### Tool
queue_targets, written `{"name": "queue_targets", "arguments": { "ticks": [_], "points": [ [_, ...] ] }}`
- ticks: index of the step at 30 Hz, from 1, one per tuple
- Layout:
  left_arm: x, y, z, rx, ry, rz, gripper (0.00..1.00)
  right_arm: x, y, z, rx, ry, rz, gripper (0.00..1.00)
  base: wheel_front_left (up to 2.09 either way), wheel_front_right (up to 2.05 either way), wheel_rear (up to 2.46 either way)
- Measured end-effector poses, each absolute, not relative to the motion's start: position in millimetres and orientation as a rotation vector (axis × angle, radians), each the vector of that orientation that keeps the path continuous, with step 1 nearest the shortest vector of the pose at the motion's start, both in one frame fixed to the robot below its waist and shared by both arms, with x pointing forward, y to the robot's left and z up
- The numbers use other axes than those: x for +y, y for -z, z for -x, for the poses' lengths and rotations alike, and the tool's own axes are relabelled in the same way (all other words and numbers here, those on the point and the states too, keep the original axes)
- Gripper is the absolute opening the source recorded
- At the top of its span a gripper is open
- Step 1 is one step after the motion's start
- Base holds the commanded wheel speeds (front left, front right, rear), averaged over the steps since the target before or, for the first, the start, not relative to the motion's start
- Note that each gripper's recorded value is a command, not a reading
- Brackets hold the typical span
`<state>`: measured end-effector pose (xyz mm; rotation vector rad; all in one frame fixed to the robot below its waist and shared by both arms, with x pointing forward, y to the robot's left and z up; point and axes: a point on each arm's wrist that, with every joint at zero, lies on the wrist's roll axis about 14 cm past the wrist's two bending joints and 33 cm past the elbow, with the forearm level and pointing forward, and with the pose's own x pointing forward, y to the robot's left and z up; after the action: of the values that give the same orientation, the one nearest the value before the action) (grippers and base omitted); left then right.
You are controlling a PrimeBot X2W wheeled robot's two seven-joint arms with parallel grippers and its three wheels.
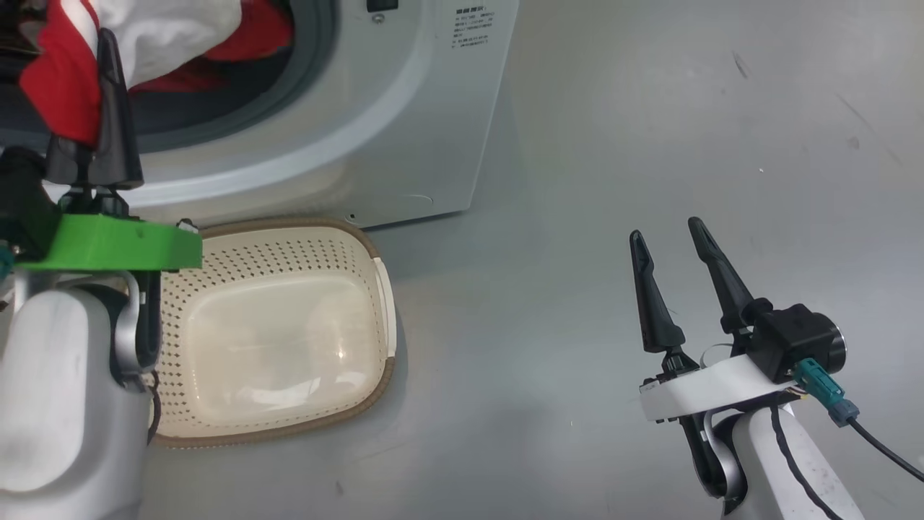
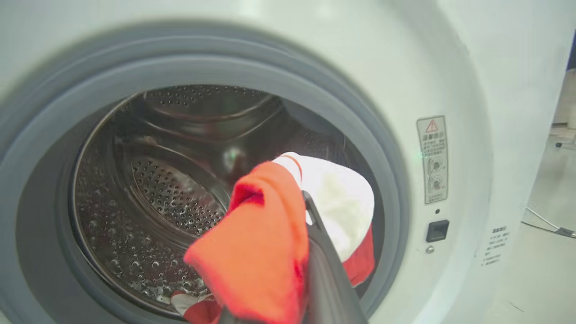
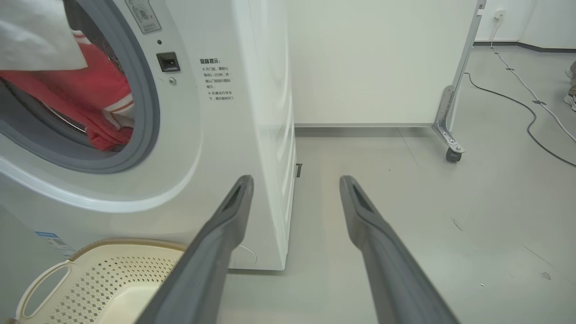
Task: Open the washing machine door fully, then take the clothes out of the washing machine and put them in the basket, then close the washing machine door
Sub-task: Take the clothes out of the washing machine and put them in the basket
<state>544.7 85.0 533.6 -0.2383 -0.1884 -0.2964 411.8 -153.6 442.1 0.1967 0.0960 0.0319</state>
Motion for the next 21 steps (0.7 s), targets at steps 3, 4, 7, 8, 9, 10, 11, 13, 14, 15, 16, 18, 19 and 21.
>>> {"name": "queue_targets", "arguments": {
  "ticks": [3,4,7,8,9,10,11,13,14,15,16,18,19,21],
  "points": [
    [90.6,-549.9,-532.6,-0.232,0.284,0.228,0.00,-150.4,-448.3,-407.9,0.082,-0.045,-0.197,1.00,0.00,0.00,0.00],
    [91.1,-554.4,-528.3,-0.242,0.283,0.230,0.00,-149.7,-449.6,-406.3,0.079,-0.047,-0.198,1.00,0.00,0.00,0.00],
    [92.3,-562.8,-519.6,-0.261,0.278,0.222,0.00,-148.3,-452.1,-402.8,0.075,-0.050,-0.201,1.00,0.00,0.00,0.00],
    [92.6,-566.2,-515.5,-0.268,0.278,0.218,0.00,-147.4,-452.8,-401.0,0.074,-0.053,-0.201,1.00,0.00,0.00,0.00],
    [93.2,-569.5,-511.0,-0.276,0.278,0.216,0.00,-146.3,-453.7,-399.4,0.073,-0.056,-0.201,1.00,0.00,0.00,0.00],
    [94.3,-572.6,-506.9,-0.282,0.277,0.214,0.00,-145.0,-454.6,-397.7,0.072,-0.060,-0.202,1.00,0.00,0.00,0.00],
    [96.0,-575.9,-502.8,-0.289,0.270,0.214,0.00,-143.6,-455.6,-396.2,0.070,-0.063,-0.203,1.00,0.00,0.00,0.00],
    [97.4,-582.1,-495.0,-0.302,0.268,0.214,0.00,-141.7,-458.6,-394.4,0.063,-0.069,-0.203,1.00,0.00,0.00,0.00],
    [97.5,-586.6,-490.8,-0.313,0.270,0.214,0.00,-141.2,-459.4,-393.0,0.061,-0.071,-0.203,1.00,0.00,0.00,0.00],
    [97.4,-590.6,-487.5,-0.324,0.272,0.215,0.00,-140.6,-459.7,-391.9,0.061,-0.073,-0.204,1.00,0.00,0.00,0.00],
    [98.0,-593.8,-484.8,-0.332,0.271,0.214,0.00,-139.1,-460.6,-391.2,0.059,-0.077,-0.204,1.00,0.00,0.00,0.00],
    [100.3,-598.3,-478.1,-0.342,0.268,0.211,0.00,-135.7,-463.2,-389.9,0.052,-0.088,-0.207,1.00,0.00,0.00,0.00],
    [102.1,-599.1,-474.8,-0.343,0.262,0.209,0.00,-133.8,-464.4,-389.1,0.050,-0.095,-0.207,1.00,0.00,0.00,0.00],
    [105.2,-598.6,-468.8,-0.340,0.249,0.211,0.00,-130.7,-466.7,-387.7,0.044,-0.109,-0.207,1.00,0.00,0.00,0.00]
  ]
}}
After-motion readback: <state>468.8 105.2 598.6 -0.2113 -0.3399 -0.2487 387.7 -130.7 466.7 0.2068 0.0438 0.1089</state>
